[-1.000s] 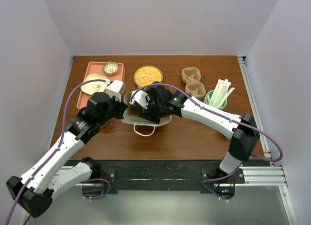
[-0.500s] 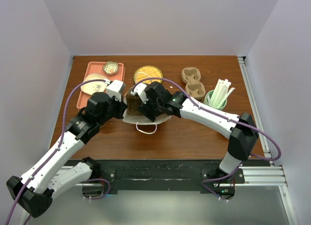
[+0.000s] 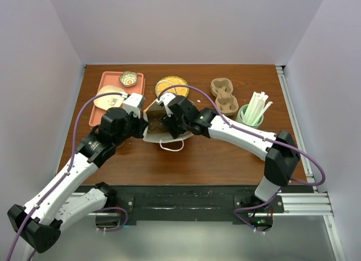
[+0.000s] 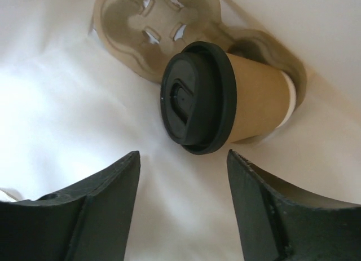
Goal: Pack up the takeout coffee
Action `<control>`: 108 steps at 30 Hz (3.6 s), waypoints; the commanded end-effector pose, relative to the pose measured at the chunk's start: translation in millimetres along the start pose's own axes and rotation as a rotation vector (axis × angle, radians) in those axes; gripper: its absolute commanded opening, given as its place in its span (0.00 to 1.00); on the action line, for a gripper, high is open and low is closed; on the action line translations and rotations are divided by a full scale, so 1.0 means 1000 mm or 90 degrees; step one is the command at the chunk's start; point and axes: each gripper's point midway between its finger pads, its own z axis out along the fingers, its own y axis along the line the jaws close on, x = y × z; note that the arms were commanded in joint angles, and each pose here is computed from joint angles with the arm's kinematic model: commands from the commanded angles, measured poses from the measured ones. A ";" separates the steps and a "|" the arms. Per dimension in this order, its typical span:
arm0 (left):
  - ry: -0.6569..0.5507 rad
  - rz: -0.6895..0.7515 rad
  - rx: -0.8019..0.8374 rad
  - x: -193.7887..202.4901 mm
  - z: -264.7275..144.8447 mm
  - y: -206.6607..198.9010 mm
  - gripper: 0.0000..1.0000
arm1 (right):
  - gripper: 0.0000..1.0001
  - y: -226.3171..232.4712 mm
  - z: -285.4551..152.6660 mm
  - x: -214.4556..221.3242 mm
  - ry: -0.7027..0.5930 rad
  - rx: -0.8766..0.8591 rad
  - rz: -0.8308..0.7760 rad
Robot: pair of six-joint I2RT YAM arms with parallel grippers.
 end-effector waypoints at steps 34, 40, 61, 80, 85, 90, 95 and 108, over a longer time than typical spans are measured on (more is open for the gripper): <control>-0.014 -0.012 0.034 0.003 0.000 -0.009 0.00 | 0.43 -0.010 0.010 -0.022 -0.116 0.047 0.133; -0.010 -0.009 0.026 0.004 -0.001 -0.007 0.00 | 0.15 -0.011 0.001 -0.030 -0.140 0.042 0.114; -0.003 -0.019 0.028 0.012 0.003 -0.007 0.00 | 0.54 -0.015 -0.007 -0.055 -0.193 0.048 0.127; -0.026 -0.035 0.042 -0.006 0.000 -0.014 0.00 | 0.67 -0.015 0.031 -0.038 -0.168 0.071 0.094; -0.026 -0.038 0.041 -0.005 0.000 -0.014 0.00 | 0.61 -0.013 0.038 -0.037 -0.163 0.070 0.090; -0.021 -0.038 0.042 -0.003 0.000 -0.014 0.00 | 0.38 -0.015 0.041 -0.038 -0.161 0.078 0.080; -0.019 -0.039 0.038 -0.003 0.001 -0.013 0.00 | 0.24 -0.017 0.037 -0.043 -0.170 0.081 0.069; -0.003 -0.043 0.020 0.005 0.003 -0.008 0.00 | 0.00 -0.012 0.011 -0.056 -0.197 0.047 0.071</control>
